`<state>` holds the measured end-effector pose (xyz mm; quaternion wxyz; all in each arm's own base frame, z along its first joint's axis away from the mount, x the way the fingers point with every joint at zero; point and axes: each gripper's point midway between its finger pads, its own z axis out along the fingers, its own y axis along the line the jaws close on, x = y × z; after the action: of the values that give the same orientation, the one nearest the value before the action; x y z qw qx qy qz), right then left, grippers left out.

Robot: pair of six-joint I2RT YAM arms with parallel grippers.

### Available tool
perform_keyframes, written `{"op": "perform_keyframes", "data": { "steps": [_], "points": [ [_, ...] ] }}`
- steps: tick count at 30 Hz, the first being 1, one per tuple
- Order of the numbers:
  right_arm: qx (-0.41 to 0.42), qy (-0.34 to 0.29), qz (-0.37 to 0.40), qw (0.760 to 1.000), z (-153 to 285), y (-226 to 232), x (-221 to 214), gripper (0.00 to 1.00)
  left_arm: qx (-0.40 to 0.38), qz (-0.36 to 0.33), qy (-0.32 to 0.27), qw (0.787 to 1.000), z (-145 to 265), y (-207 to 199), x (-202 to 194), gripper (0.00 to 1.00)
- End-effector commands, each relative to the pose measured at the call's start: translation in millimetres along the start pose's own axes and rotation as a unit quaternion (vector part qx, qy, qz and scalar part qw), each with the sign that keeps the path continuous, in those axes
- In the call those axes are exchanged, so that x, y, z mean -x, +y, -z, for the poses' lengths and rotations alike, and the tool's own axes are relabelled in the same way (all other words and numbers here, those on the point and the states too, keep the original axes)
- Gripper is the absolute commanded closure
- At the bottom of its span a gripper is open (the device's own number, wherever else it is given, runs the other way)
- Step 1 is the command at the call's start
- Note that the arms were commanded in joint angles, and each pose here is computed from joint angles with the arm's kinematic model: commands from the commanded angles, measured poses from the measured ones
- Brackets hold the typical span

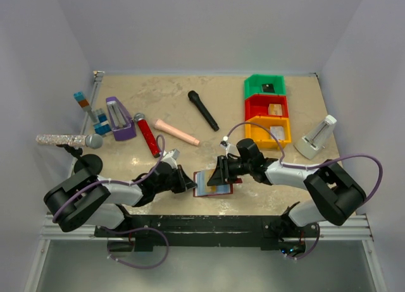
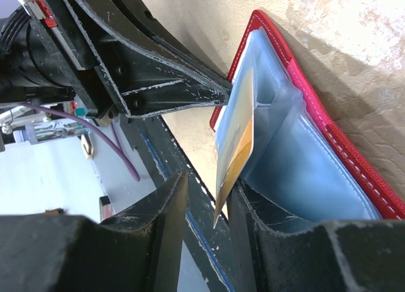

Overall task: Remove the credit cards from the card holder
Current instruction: Remove the credit card from the card holder.

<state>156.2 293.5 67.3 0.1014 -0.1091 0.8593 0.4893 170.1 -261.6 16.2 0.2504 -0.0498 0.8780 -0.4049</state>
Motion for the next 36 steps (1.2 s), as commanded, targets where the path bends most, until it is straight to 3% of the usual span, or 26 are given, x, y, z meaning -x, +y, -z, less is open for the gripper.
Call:
{"op": "perform_keyframes", "data": {
  "steps": [1, 20, 25, 30, 36],
  "points": [
    [0.007, -0.014, 0.025, 1.0, 4, 9, 6, 0.65, 0.082, -0.003, 0.028, 0.996, 8, 48, -24, 1.0],
    [-0.015, -0.023, 0.026, 0.999, 11, -1, 8, 0.77, 0.089, -0.006, 0.018, 0.996, 14, 52, -21, 1.0],
    [-0.016, -0.023, 0.025, 0.999, 12, -2, 8, 0.85, 0.093, -0.008, 0.015, 0.996, 17, 54, -21, 1.0],
    [-0.023, -0.022, 0.026, 0.999, 14, -3, 8, 1.0, 0.096, -0.007, 0.012, 0.995, 21, 55, -20, 1.0],
    [-0.045, -0.029, 0.032, 0.998, 23, -5, 9, 1.0, 0.099, -0.003, -0.004, 0.995, 30, 57, -17, 1.0]
  ]
}}
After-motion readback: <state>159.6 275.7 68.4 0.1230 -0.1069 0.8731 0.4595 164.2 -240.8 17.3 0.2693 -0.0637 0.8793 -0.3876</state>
